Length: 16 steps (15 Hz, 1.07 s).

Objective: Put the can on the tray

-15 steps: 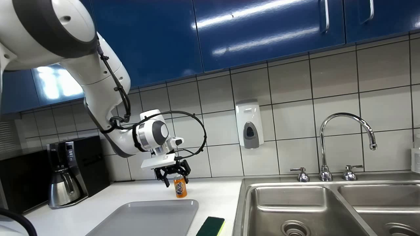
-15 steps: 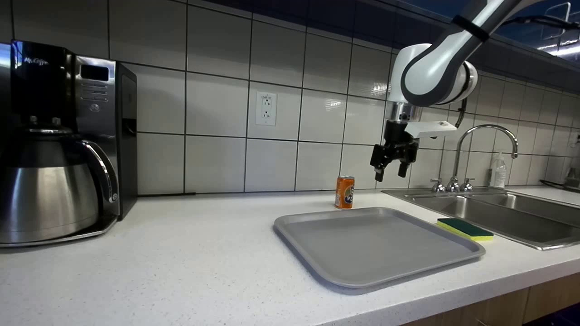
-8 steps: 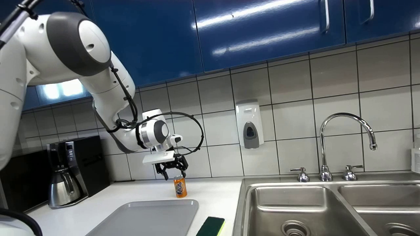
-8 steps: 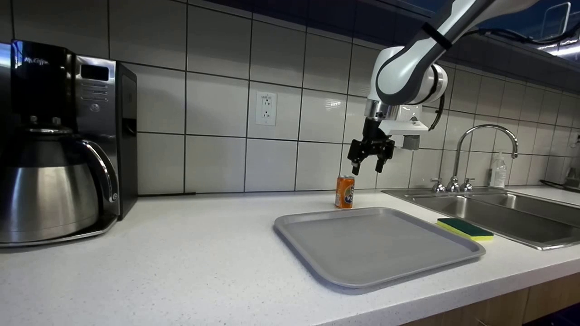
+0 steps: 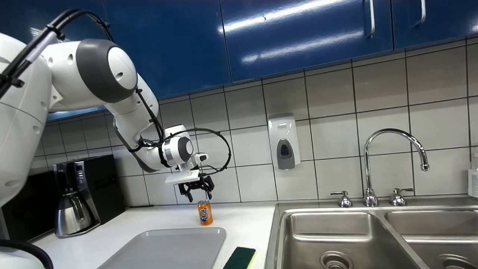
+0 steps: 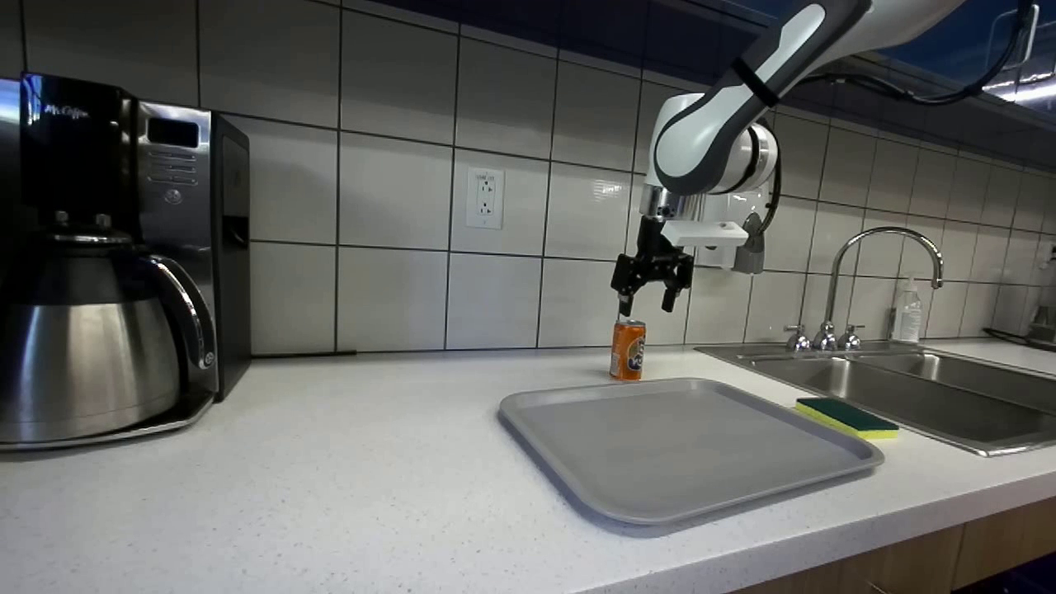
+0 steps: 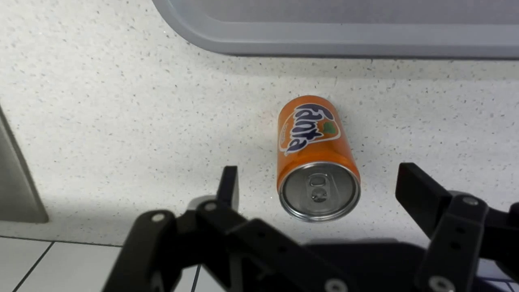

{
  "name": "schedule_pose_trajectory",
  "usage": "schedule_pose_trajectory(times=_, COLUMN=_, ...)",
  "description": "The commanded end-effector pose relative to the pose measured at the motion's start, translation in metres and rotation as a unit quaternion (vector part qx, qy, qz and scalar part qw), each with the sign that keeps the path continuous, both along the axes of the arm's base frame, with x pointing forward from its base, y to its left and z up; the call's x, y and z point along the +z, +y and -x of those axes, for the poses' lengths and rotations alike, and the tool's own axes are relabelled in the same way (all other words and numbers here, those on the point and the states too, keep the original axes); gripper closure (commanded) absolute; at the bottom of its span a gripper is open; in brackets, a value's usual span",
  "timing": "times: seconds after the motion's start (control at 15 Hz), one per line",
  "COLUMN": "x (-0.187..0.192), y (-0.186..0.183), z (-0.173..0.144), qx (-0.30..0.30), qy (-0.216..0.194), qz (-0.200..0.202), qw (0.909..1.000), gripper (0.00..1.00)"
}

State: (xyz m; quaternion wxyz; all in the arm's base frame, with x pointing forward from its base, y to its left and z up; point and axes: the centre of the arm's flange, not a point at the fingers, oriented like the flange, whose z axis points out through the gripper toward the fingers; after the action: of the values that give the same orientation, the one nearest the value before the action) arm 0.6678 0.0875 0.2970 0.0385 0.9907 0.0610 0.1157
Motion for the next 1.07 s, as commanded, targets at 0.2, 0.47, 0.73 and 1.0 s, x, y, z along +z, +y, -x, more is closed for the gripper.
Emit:
schedule_pose_trajectory(times=0.2, x=-0.009, y=0.008, z=-0.04, qx=-0.025, qy=0.027, qz=0.001, qw=0.9993, gripper=0.0)
schedule_pose_trajectory(times=0.47, x=-0.017, y=0.006, z=-0.05, qx=-0.031, qy=0.034, qz=0.003, qw=0.9989, gripper=0.0)
schedule_pose_trajectory(times=0.73, x=-0.03, y=0.003, z=-0.055, qx=-0.033, qy=0.044, qz=0.007, qw=0.9985, gripper=0.0)
schedule_pose_trajectory(times=1.0, x=-0.045, y=0.0, z=-0.057, qx=-0.036, qy=0.056, qz=0.009, qw=0.9977, gripper=0.0)
